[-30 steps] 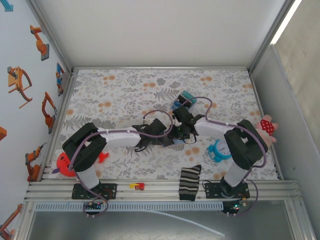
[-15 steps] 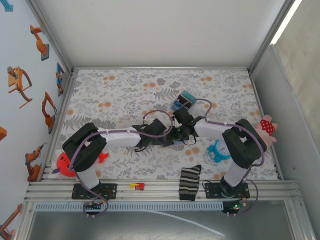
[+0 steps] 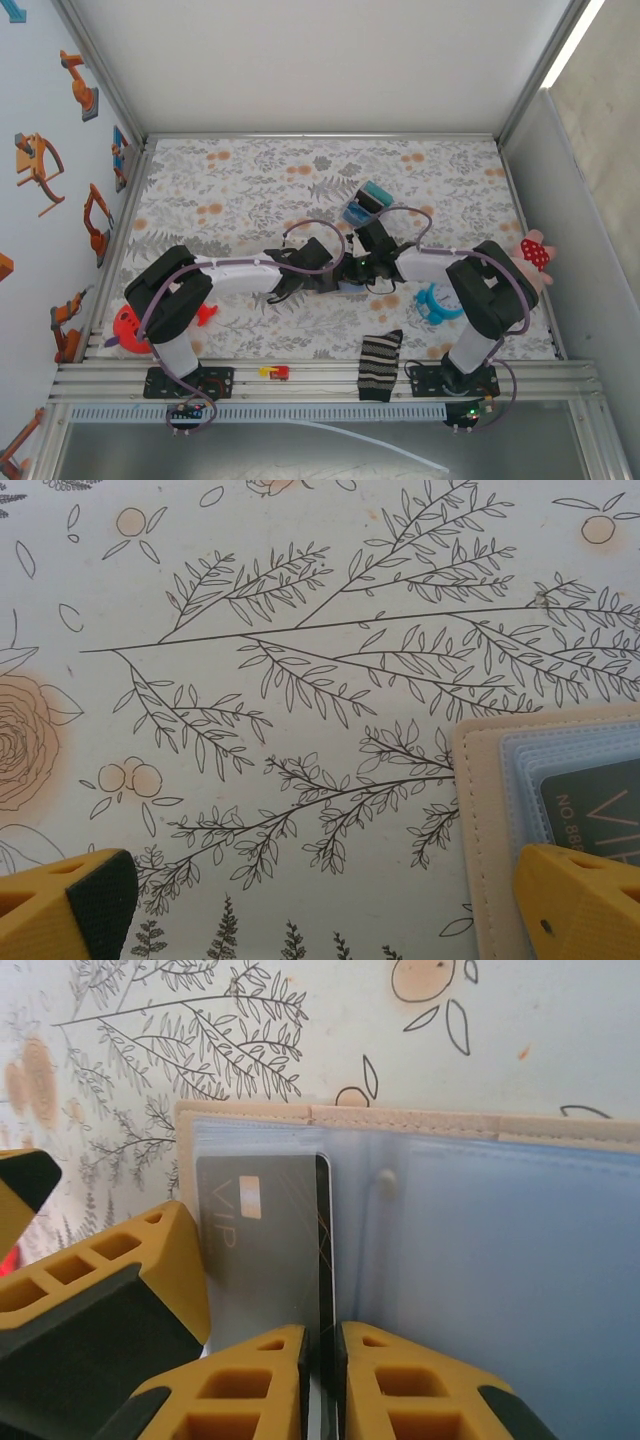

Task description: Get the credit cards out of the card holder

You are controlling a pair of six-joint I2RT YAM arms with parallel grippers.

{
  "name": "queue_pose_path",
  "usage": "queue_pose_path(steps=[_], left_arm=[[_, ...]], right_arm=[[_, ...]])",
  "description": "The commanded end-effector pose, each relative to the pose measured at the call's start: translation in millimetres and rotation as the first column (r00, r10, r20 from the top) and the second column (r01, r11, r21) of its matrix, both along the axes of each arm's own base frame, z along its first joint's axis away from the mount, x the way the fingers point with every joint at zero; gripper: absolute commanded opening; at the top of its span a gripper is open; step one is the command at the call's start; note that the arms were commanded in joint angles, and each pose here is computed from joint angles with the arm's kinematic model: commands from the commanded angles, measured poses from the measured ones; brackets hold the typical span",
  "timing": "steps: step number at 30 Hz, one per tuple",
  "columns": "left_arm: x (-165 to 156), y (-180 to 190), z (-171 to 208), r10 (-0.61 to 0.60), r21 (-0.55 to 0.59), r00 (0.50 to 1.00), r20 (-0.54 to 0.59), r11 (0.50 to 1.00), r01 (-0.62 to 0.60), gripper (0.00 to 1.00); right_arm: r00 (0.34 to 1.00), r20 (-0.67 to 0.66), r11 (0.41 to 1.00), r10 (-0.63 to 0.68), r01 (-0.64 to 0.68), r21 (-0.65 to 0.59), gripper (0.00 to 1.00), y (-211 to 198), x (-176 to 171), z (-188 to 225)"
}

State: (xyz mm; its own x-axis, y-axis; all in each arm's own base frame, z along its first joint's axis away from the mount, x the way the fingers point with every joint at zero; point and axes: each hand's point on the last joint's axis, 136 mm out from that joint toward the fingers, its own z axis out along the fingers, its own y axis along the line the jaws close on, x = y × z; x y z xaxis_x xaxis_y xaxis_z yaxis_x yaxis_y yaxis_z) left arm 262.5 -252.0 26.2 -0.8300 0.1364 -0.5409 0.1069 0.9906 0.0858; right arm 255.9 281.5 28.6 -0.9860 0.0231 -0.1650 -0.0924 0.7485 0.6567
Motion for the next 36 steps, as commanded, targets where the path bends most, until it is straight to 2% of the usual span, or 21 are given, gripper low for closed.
queue_pose_path(steps=[1,15,27,36], left_arm=[[-5.9,13.7,-7.6,0.014,0.076,0.999,-0.030,0.997,-0.012,0.97],[-6.0,15.4,-7.7,0.018,0.090,0.999,-0.030,0.996,-0.015,0.97],[-6.4,16.5,-8.9,0.024,0.095,0.999,-0.034,0.995,-0.021,0.97],[-6.9,20.1,-7.2,0.030,0.106,0.999,-0.029,0.994,-0.026,0.97]], right_arm=[[1.000,0.025,0.989,-0.010,0.006,0.146,0.14,13.4,6.2,22.8],[0.999,0.019,0.964,-0.045,0.039,0.264,0.12,10.9,10.3,30.6],[0.998,0.015,0.963,-0.059,0.053,0.266,0.00,4.4,9.2,28.0],[0.995,0.028,0.963,-0.099,0.088,0.256,0.00,-7.7,14.4,27.2]])
